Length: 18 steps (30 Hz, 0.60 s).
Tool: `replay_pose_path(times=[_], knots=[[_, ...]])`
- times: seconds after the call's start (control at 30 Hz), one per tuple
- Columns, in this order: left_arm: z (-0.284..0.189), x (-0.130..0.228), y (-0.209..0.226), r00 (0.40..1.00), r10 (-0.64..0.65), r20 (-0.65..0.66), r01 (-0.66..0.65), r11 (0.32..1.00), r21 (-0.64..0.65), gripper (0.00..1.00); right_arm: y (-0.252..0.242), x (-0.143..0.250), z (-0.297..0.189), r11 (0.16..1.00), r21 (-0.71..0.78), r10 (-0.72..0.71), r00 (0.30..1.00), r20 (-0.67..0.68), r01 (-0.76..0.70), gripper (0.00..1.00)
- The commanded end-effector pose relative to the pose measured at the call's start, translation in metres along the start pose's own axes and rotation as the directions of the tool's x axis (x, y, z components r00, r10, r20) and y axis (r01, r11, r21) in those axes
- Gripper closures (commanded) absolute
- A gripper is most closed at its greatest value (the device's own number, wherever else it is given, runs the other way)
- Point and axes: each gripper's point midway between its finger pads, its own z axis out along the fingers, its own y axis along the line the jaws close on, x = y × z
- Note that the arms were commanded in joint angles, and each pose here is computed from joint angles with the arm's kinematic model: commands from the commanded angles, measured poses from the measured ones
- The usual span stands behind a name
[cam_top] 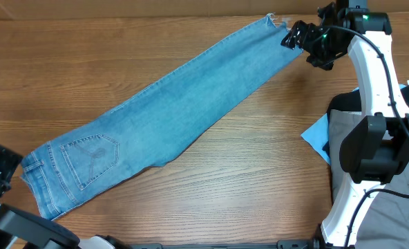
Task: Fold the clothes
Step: 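Move the left gripper along the waist end and regrasp near the back pocket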
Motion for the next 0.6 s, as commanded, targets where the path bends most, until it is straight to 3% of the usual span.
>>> replay_pose_path(times=[0.0, 0.1, 0.27, 0.5, 0.57], knots=[[0.014, 0.008, -0.015, 0.995, 0.07, -0.065, -0.068, 0.997, 0.042, 0.32, 0.004, 0.002, -0.009, 1.0, -0.003, -0.014, 1.0, 0.003, 0.014, 0.02], [0.03, 0.016, 0.0, 0.993, 0.03, -0.117, -0.036, 0.998, -0.049, 0.3, -0.001, 0.013, -0.009, 1.0, 0.021, 0.008, 0.999, -0.04, -0.007, 0.02], [0.048, 0.035, 0.009, 0.975, -0.03, -0.221, 0.013, 0.997, -0.076, 0.31, -0.016, 0.027, -0.007, 0.995, 0.095, 0.04, 0.995, -0.095, -0.031, 0.02], [0.064, 0.065, 0.011, 0.94, -0.049, -0.337, 0.029, 0.998, -0.063, 0.37, -0.023, 0.036, -0.008, 0.99, 0.132, 0.057, 0.991, -0.123, -0.041, 0.0], [0.068, 0.068, 0.016, 0.94, -0.05, -0.336, 0.022, 0.996, -0.084, 0.44, -0.023, 0.038, -0.009, 0.99, 0.135, 0.061, 0.99, -0.13, -0.043, 0.0]])
